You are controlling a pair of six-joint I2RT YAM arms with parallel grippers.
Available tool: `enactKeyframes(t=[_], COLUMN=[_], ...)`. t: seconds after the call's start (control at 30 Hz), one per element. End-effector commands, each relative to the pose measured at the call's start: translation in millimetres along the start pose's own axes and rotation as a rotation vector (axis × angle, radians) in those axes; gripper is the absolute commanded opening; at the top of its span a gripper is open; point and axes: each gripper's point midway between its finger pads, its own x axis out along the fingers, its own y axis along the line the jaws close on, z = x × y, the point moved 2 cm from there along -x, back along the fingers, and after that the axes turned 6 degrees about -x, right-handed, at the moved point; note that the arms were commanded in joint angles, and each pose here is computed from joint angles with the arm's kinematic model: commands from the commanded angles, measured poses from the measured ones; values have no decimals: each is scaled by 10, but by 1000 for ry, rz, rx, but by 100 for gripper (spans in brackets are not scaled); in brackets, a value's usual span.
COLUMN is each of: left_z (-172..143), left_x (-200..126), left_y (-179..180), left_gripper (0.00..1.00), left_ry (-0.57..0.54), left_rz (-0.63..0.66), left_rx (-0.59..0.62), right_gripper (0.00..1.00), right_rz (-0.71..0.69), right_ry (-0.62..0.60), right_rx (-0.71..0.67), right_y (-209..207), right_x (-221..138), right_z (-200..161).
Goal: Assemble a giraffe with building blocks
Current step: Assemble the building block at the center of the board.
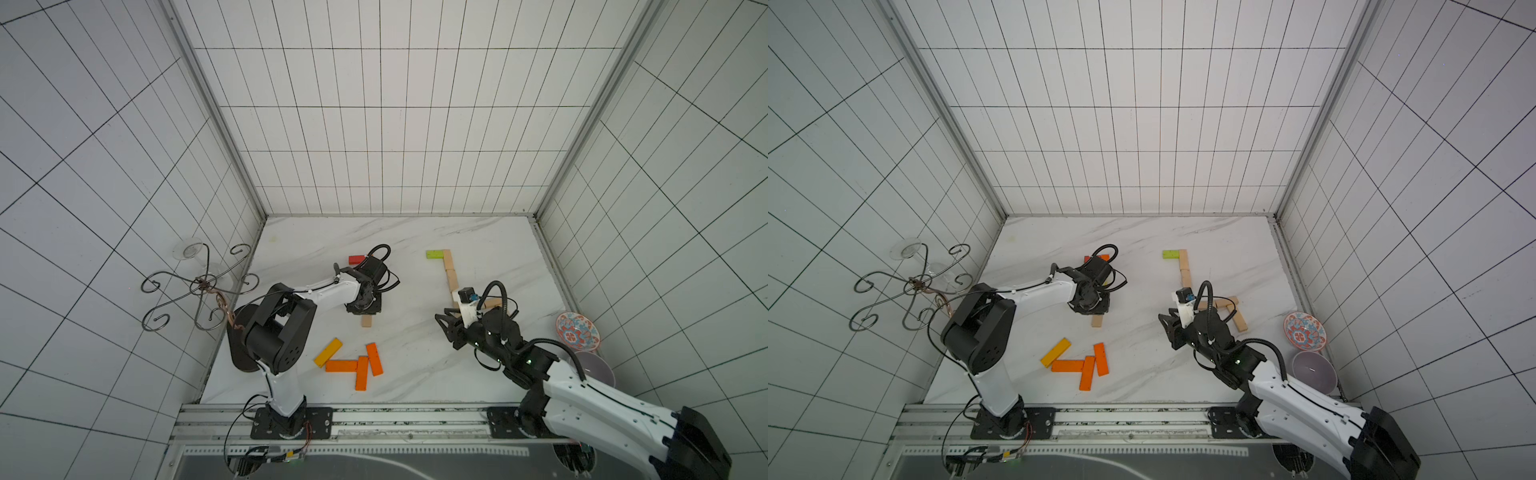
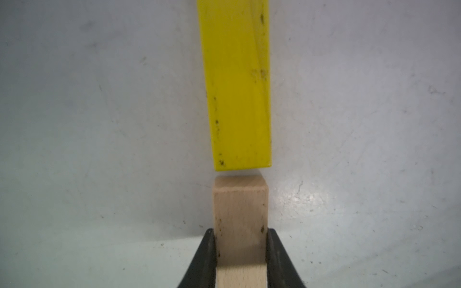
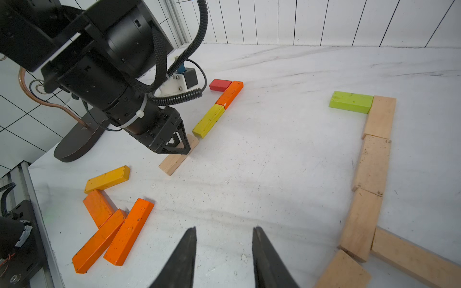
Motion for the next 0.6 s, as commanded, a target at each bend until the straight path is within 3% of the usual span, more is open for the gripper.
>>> enactKeyframes(t=[0.0, 0.33, 0.57], left_z=[63, 117, 115], left_x=[79, 111, 72], left_y=[-33, -7, -1], left_gripper=[28, 30, 42], left_ry=[0, 5, 2], left_rz=[-9, -4, -5], left_rx=[-8, -16, -16], right_gripper=[39, 39, 39], right_rz=[-12, -13, -12], right_ry=[39, 37, 40], right_rx=[2, 1, 0], right_y=[-37, -37, -35], right_x=[14, 14, 18], right_z=[-209, -197, -204])
